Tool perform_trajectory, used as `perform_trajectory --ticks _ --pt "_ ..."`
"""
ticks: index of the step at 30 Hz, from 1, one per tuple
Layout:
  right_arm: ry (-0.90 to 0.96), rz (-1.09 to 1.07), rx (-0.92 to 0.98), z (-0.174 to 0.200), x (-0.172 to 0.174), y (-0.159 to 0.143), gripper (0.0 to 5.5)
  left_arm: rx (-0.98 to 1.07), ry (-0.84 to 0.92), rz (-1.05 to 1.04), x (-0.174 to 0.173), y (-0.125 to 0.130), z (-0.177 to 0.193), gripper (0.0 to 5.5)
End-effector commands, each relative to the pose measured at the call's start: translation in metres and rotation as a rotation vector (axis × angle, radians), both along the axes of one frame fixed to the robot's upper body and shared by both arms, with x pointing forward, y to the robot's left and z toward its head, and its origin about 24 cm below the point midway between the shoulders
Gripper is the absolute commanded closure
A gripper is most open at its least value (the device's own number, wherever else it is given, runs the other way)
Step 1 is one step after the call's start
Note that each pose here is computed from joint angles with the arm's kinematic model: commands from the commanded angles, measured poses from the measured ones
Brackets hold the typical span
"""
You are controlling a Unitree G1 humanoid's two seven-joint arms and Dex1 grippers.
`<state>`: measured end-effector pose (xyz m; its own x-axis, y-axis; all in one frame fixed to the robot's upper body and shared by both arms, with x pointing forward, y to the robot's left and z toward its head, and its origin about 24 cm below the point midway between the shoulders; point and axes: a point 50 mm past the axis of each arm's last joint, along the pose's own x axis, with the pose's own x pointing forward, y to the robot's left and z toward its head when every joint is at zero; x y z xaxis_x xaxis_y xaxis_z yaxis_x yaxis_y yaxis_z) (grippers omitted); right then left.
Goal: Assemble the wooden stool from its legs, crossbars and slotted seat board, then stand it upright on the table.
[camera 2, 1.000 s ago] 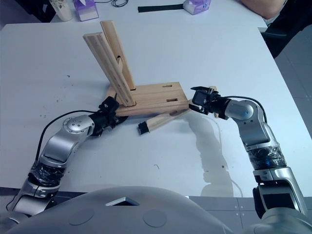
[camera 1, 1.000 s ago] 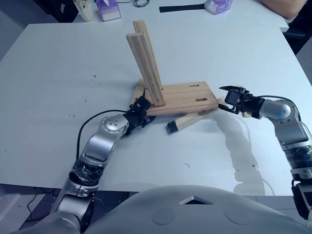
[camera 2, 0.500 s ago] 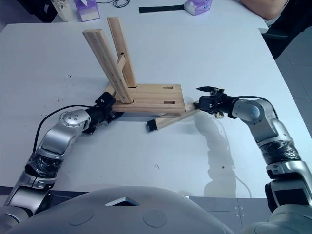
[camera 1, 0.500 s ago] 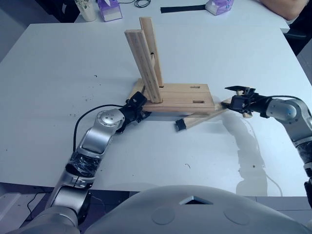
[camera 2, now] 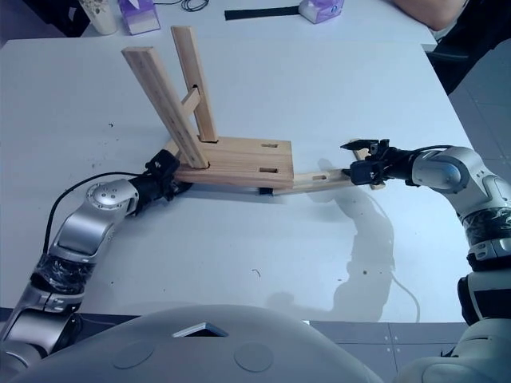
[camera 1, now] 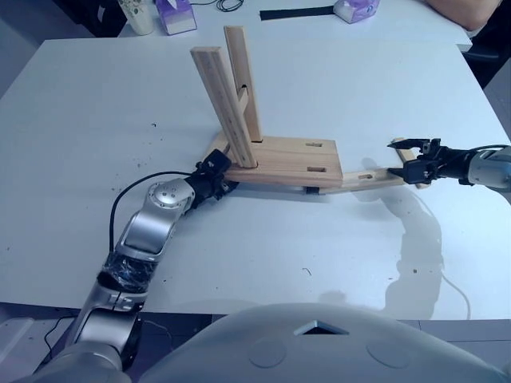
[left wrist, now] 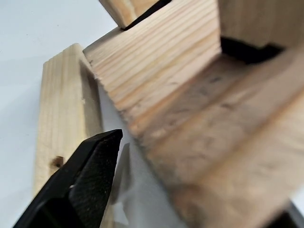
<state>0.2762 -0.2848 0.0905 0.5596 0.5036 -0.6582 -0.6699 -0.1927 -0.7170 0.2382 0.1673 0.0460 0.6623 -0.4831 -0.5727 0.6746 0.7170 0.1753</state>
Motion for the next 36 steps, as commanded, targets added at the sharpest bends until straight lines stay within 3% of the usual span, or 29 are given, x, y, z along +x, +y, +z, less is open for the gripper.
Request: perform_trajectory --ticks 1,5,10,20,36 --pt "-0.049 -0.006 0.121 0.016 0.009 0.014 2.43 0.04 0.165 -0.129 -0.049 0.003 -0.014 2.48" --pt "-0.029 0.018 0.085 0.01 -0.001 0.013 2.43 0.091 0.201 -0.136 -0.064 0.019 -0.015 2.48" --pt "-0.031 0.011 0.071 0.004 -0.003 0.014 2.43 0.126 0.185 -0.105 -0.057 0.037 -0.01 2.48" --pt "0.048 0.036 0.147 -0.037 -0.013 0.049 2.43 0.048 0.16 -0.171 -0.05 0.008 -0.003 2.48" --pt "0.125 0.167 0.052 -0.059 -0.052 0.045 2.43 0.041 0.122 -0.019 -0.025 0.011 -0.009 2.48"
